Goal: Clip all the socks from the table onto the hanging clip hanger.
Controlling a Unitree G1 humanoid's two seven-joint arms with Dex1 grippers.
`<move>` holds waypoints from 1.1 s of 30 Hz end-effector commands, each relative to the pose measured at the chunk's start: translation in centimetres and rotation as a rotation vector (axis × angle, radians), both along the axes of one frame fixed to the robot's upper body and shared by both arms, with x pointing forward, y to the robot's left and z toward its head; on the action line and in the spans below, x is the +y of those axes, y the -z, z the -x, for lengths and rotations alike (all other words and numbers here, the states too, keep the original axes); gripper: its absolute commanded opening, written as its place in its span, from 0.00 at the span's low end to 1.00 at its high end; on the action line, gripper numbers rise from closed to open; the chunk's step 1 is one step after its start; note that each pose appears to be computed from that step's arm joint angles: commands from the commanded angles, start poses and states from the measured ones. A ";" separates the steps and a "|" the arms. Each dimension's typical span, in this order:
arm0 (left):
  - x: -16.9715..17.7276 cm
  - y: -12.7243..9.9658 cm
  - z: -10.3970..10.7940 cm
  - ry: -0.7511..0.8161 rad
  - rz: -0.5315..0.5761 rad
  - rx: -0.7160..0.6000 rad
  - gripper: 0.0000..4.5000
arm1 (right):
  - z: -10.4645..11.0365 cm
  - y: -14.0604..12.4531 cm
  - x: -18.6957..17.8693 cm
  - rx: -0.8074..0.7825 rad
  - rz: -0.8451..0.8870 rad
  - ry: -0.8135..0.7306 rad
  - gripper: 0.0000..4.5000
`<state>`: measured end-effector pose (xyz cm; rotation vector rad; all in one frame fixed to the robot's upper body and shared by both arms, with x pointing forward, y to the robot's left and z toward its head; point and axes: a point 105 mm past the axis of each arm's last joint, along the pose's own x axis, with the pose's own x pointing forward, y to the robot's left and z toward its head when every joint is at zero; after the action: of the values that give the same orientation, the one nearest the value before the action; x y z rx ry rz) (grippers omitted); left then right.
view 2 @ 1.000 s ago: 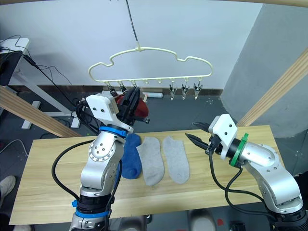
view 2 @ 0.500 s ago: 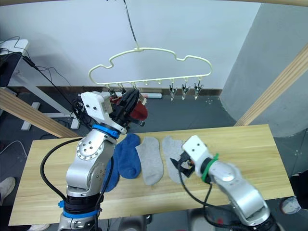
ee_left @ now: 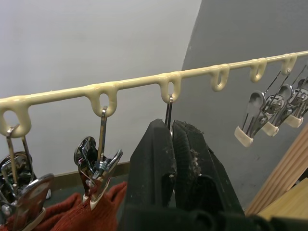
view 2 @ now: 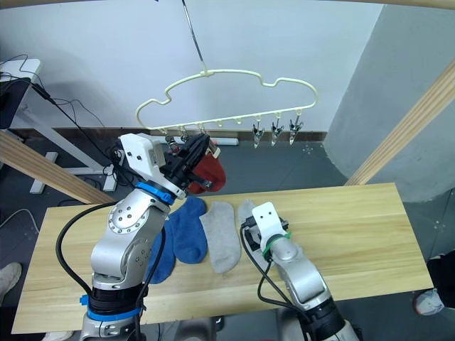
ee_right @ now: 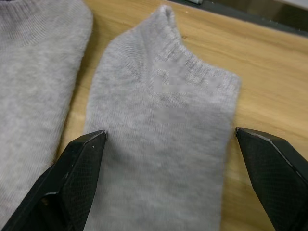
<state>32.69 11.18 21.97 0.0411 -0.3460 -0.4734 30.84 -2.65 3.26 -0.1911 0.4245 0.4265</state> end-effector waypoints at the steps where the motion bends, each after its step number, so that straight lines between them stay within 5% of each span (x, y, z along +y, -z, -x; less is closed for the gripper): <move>1: -0.3 -1.0 0.8 0.020 0.003 -0.041 0.00 | 0.2 0.9 0.2 0.033 -0.018 0.013 1.00; 3: -0.3 -1.0 0.8 0.020 0.005 -0.039 0.00 | 0.2 1.5 0.1 0.050 -0.012 0.017 1.00; 6: 0.4 -0.7 0.5 -0.005 0.019 -0.010 0.00 | 0.2 2.2 -0.5 0.065 -0.017 0.038 0.86; 17: 0.8 -0.8 0.7 0.055 0.023 0.019 0.00 | 0.8 2.2 -3.1 0.035 0.056 -0.031 0.01; 24: 0.3 -1.1 1.1 0.146 0.027 0.044 0.00 | 1.5 -2.8 -3.3 -0.144 0.126 -0.330 0.01; 33: 0.0 -1.9 1.4 0.222 0.063 0.064 0.00 | -0.6 -9.9 -4.9 -0.323 0.158 -0.554 0.01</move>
<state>32.06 11.46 22.43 -0.0542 -0.2602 -0.6464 31.68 -8.17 11.91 -0.5424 0.1340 0.8331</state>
